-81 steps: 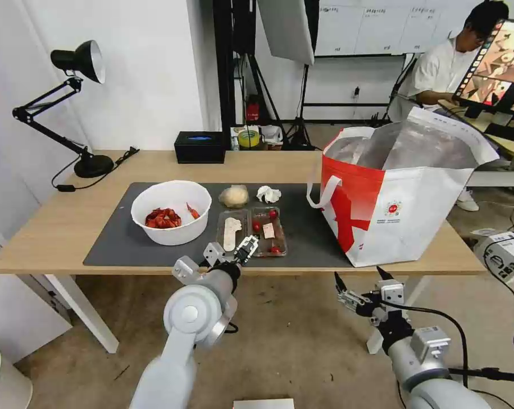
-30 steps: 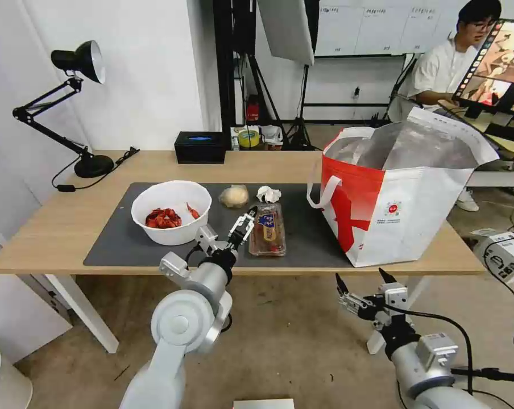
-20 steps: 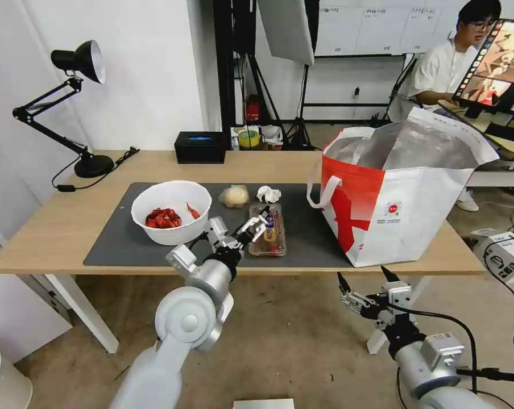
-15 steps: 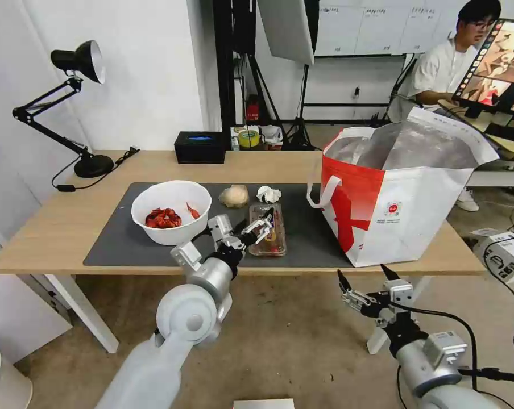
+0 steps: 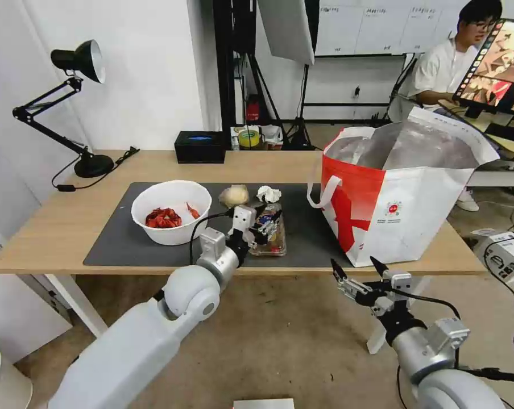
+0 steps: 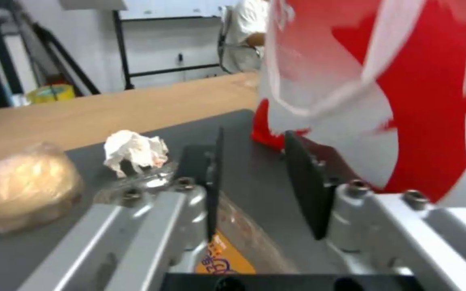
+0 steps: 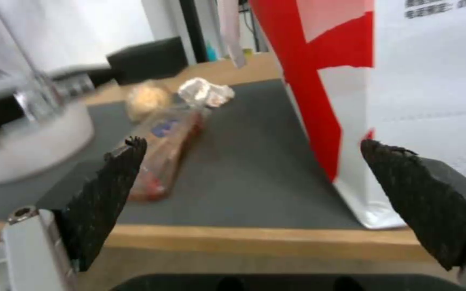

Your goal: Pick up the trash from the table and place it into the takeout bag.

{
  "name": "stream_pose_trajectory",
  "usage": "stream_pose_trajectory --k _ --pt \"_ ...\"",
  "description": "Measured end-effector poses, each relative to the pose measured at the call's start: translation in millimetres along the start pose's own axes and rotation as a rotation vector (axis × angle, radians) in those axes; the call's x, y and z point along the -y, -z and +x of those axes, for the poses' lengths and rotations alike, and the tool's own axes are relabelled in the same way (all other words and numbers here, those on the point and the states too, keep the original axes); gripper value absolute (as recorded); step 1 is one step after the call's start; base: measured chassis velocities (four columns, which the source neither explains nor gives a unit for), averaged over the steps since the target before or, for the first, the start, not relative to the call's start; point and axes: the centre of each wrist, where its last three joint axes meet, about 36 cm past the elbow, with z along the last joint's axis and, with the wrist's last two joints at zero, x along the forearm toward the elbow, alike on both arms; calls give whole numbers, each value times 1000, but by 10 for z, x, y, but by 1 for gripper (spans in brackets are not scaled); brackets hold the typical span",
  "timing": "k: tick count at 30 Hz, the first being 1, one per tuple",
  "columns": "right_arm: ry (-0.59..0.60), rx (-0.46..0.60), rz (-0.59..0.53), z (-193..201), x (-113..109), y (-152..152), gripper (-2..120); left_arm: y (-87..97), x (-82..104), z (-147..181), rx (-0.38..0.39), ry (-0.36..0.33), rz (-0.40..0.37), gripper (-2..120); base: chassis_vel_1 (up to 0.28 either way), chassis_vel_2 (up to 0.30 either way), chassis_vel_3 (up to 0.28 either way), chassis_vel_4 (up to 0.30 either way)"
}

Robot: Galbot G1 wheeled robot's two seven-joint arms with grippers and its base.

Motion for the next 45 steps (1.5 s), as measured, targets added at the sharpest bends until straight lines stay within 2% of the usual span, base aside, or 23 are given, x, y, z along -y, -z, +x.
stream_pose_trajectory --k 2,4,7,9,12,15,16,18,20,28,36,38,39,45 --pt "23 6 -81 -97 25 43 100 -90 -59 -31 -34 -31 -38 16 0 0 0 0" --pt "32 9 -109 -138 35 63 100 -116 -86 -39 -44 -33 -49 15 0 0 0 0" --pt "70 32 -186 -299 70 132 100 -180 -196 -46 -75 -39 -85 0 0 0 0 0" --pt "81 37 -205 -337 73 150 100 -193 -218 -48 -81 -41 -94 0 0 0 0 0" --pt "119 42 -293 -464 70 189 100 -244 -282 -54 -113 -46 -116 0 0 0 0 0" --pt "125 41 -309 -482 69 187 100 -258 -292 -56 -119 -47 -118 0 0 0 0 0" --pt "140 26 -391 -566 57 156 100 -325 -324 -61 -138 -55 -137 0 0 0 0 0" --pt "141 22 -406 -584 54 146 100 -338 -328 -59 -141 -57 -140 0 0 0 0 0" --pt "148 9 -472 -681 43 126 100 -409 -341 -35 -156 -62 -152 0 0 0 0 0" --pt "185 -59 -585 -989 3 109 100 -446 -341 -13 -160 -72 -165 0 0 0 0 0" --pt "191 -124 -634 -1373 -26 157 100 -466 -270 -38 -159 -82 -155 0 0 0 0 0" --pt "191 -124 -634 -1373 -26 157 100 -466 -270 -38 -159 -82 -155 0 0 0 0 0" --pt "190 -146 -632 -1537 -65 167 100 -470 -261 -39 -158 -82 -154 0 0 0 0 0" --pt "172 -174 -615 -1770 -105 229 100 -485 -269 -40 -159 -78 -151 0 0 0 0 0"
